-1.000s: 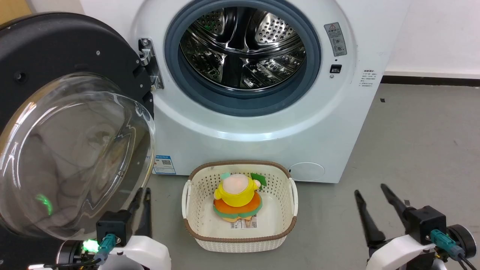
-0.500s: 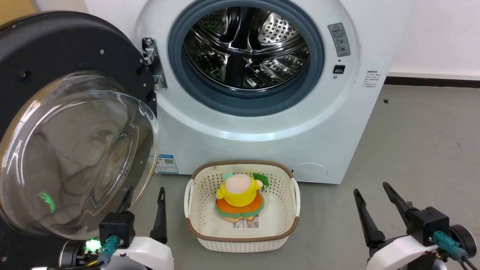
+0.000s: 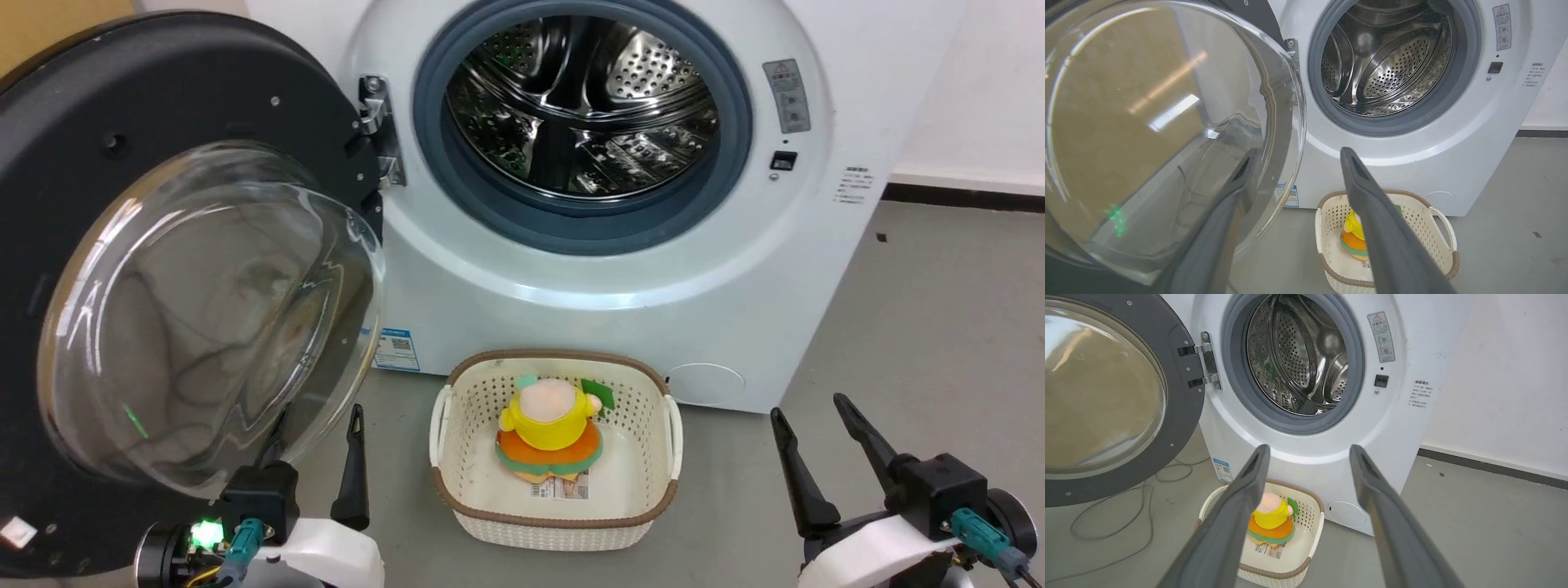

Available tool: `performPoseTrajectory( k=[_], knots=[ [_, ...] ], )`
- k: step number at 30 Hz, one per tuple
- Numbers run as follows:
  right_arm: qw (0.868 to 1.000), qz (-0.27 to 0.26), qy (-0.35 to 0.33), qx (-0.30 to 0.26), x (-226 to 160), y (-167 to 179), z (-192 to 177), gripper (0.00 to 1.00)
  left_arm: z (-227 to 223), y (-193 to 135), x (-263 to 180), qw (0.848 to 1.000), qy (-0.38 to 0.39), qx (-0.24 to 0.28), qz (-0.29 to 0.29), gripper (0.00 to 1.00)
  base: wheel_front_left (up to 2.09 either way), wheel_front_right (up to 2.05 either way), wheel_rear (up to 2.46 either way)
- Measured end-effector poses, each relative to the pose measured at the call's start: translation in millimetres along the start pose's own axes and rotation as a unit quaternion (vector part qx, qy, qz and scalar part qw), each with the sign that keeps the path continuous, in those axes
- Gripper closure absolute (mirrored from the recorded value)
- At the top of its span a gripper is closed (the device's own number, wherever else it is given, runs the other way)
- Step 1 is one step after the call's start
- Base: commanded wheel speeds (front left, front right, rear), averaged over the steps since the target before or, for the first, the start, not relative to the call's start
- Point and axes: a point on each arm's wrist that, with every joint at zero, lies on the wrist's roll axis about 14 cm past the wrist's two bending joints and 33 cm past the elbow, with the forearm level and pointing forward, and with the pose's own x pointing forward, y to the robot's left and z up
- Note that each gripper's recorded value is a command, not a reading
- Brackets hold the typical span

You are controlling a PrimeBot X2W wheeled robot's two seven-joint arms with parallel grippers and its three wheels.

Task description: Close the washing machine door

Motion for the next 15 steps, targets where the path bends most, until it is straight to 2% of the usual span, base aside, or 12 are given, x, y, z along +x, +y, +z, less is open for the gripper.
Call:
performPoseTrajectory(
  k=[15],
  knots=[
    [0.999, 0.043, -0.013, 0.012, 12.2, 25.7, 2.0, 0.00, 4.4, 23.7, -15.2, 0.999, -0.015, 0.002, 0.043, 0.00, 0.00, 0.00, 0.00]
  ],
)
